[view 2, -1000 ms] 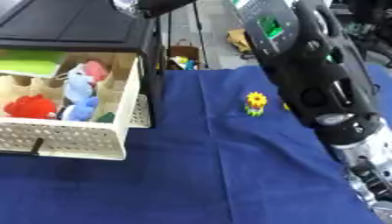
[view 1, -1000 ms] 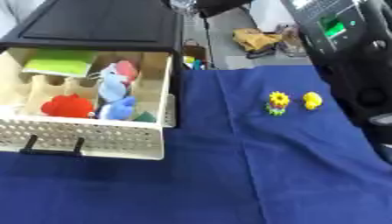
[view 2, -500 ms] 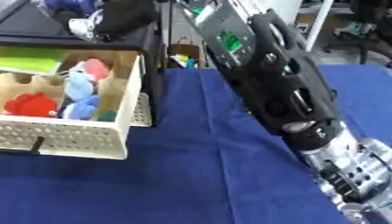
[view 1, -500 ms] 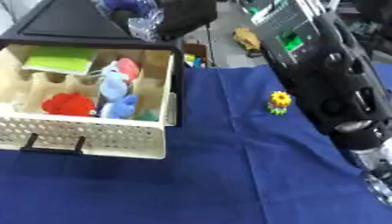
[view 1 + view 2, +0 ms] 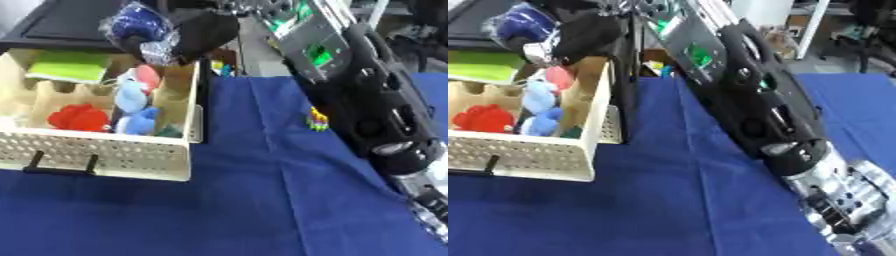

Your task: Pick up objects from table and place into drawer.

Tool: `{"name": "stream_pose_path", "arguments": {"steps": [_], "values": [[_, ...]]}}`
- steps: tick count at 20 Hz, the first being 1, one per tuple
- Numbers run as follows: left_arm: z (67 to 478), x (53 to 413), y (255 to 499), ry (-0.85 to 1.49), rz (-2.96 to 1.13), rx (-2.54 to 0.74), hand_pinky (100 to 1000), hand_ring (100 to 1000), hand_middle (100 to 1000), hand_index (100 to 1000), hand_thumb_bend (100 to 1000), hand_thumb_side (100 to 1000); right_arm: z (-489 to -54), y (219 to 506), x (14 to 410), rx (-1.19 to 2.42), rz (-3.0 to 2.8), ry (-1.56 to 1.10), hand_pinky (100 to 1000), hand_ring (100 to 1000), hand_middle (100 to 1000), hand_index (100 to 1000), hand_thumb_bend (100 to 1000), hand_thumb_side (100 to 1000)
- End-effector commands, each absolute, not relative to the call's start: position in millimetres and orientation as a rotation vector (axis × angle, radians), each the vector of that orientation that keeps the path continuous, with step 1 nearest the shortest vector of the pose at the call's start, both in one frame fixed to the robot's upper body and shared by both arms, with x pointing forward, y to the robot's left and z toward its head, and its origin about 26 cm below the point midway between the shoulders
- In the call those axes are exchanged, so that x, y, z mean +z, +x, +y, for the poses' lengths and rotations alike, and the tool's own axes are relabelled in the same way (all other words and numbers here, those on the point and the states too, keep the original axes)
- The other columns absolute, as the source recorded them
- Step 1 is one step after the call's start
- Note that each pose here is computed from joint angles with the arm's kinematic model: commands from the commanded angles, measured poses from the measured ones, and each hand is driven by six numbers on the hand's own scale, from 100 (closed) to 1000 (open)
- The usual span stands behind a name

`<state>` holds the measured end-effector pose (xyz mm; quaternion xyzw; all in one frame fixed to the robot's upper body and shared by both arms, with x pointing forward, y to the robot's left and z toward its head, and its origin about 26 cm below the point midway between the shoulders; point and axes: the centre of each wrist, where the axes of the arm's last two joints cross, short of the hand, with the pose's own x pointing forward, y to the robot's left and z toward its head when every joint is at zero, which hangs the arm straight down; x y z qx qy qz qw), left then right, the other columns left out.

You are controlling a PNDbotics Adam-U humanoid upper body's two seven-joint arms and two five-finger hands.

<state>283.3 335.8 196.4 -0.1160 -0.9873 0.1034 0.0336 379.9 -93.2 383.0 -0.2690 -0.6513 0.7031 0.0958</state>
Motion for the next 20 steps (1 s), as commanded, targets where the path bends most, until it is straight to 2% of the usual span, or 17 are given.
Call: {"name": "stream_pose_path", "arguments": {"steps": [1,3,6,20], "values": [[336,205,282,-0.365,-3.058,0.279,591,720,728,869,180,1000,-96,377,392,2.092,-1.934,-0.835,721,862,643,812,360,858],[336,205,282,-0.364,-3.058,0.280,591,720,728,869,180,1000,-98,377,393,2.089,-1.933,-0.836,739,882,693,875,424,877],[336,205,282,-0.363,-3.058,0.281,590,720,728,869,179,1000,-100,376,395,2.085,-1.935,-0.840,747,888,704,884,467,881],[338,202,281,-0.353,-3.059,0.288,590,718,727,869,179,1000,-119,368,404,1.960,-2.022,-0.816,732,861,675,854,446,843]]}}
